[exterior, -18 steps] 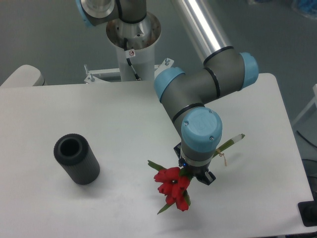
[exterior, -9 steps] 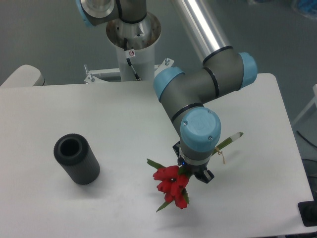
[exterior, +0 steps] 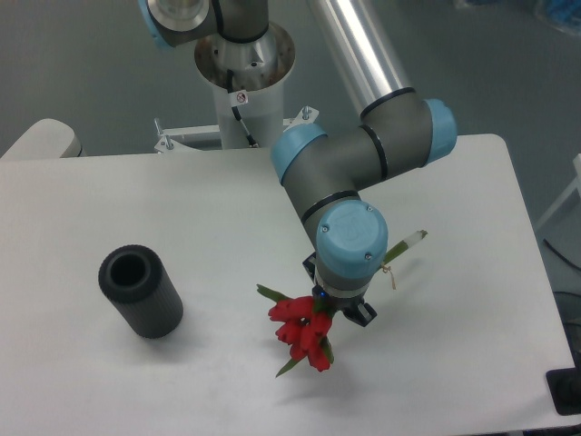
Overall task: Place the flowers on the table
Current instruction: 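Move the held tulips toward the black cylinder and lower them onto the table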
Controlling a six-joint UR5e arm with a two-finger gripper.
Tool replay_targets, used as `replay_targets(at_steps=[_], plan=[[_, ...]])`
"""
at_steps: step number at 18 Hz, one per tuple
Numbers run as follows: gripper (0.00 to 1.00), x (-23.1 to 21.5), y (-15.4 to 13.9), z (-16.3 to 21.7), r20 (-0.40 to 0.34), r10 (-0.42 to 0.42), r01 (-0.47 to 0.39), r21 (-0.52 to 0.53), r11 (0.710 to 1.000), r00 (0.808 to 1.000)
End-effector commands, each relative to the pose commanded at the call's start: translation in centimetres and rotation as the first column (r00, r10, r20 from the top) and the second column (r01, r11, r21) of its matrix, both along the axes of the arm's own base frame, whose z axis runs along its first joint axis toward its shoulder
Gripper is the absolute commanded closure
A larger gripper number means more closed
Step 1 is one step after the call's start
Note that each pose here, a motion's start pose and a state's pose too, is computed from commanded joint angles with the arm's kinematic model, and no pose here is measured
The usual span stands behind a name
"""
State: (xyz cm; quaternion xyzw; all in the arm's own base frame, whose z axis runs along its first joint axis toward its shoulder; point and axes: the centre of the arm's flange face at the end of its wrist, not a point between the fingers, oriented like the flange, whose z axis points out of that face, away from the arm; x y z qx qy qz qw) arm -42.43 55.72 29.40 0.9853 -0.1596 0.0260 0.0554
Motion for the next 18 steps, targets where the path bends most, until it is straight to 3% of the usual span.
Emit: replay_targets(at_steps=[6,9,15,18], plan=[[1.00,3.0,1.8,-1.9,-0.005,0.119,-0.119,-0.029,0.992,0.993],[1.00,3.8,1.2,-3.6,0.006,0.185,-0.184,-0.059,0.981,0.983],[1.00,5.0,-0.1,-6.0,0.038,0.187,-0.183,-0.106,0.977,0.982],[0.87,5.1,-0.2,-6.5,0.042,0.188,-0.182,-0.112,0.977,0.981]])
